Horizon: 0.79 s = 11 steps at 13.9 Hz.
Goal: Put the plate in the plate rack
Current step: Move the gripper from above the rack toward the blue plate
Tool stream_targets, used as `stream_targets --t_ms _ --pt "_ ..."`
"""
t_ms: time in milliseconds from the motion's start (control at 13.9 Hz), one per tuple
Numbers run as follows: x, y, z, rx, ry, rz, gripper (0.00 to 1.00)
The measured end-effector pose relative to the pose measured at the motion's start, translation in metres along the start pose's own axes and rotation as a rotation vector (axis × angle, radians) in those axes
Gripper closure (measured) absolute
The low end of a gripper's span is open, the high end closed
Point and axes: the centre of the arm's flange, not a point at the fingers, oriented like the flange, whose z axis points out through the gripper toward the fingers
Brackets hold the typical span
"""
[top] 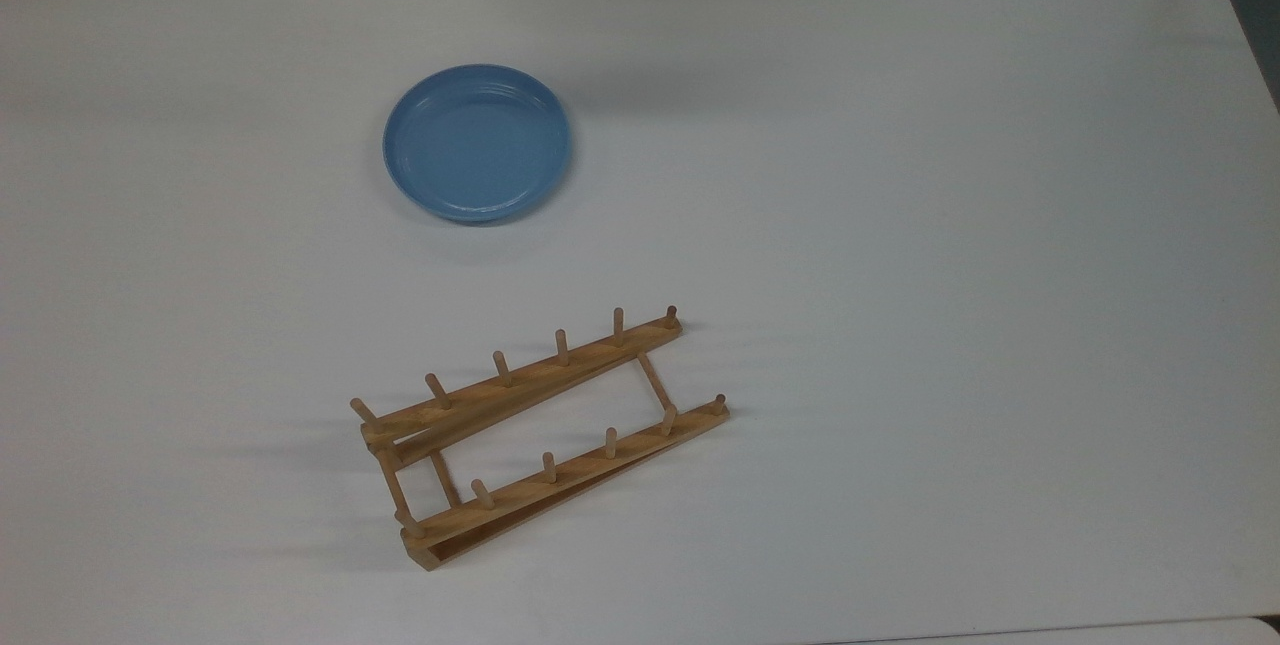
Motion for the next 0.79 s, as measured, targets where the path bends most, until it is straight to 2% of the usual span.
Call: stream_targets --t_ms 794 --pt "0.0001 0.0018 0.0003 0.0 -0.001 -0.004 0.0"
